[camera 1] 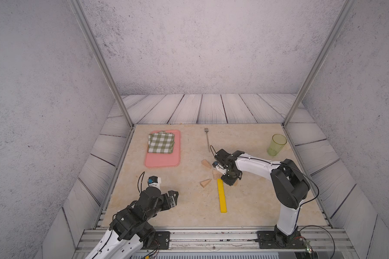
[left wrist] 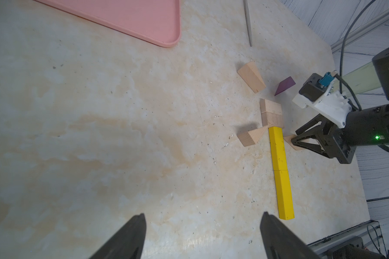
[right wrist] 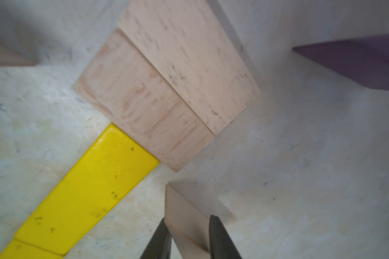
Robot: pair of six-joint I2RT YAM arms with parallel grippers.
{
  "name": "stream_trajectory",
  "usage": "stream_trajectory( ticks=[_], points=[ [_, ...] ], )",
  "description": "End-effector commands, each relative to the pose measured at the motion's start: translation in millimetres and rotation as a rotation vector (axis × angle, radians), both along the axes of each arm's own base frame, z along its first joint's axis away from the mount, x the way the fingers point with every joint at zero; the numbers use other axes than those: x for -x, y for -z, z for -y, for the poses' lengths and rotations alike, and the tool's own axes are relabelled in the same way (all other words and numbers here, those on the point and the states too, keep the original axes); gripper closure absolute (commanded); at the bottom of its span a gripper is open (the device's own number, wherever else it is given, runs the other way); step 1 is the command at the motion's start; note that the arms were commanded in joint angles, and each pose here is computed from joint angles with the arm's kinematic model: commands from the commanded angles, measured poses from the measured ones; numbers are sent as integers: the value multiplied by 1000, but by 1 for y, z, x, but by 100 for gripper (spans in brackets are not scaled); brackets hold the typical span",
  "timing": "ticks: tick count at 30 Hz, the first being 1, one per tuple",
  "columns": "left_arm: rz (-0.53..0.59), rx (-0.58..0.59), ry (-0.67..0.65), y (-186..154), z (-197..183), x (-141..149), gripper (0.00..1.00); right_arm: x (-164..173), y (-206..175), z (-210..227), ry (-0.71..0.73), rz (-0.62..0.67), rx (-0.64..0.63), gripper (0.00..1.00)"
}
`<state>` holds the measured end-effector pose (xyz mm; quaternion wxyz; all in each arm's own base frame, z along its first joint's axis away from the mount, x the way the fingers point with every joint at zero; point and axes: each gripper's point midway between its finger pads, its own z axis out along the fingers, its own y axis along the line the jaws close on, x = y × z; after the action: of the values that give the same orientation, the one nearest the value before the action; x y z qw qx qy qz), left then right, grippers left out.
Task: Assemble a small pinwheel with building blocks
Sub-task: Adjust the building block at the center of the board.
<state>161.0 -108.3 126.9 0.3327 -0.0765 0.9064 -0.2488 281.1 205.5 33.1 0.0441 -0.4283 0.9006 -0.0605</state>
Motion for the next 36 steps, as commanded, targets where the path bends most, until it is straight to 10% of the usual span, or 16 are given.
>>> stream_trajectory(
  ticks=[1, 25, 36],
  points=[
    [-4, -9, -12, 4, -4, 1, 14, 3, 8, 11, -6, -10, 48, 69],
    [4, -4, -12, 2, -3, 1, 14, -2, -9, 8, 19, 30, -15, 59],
    [166, -69, 0, -46, -7, -19, 12, -35, -139, -3, 48, 395, -248, 41]
  ],
)
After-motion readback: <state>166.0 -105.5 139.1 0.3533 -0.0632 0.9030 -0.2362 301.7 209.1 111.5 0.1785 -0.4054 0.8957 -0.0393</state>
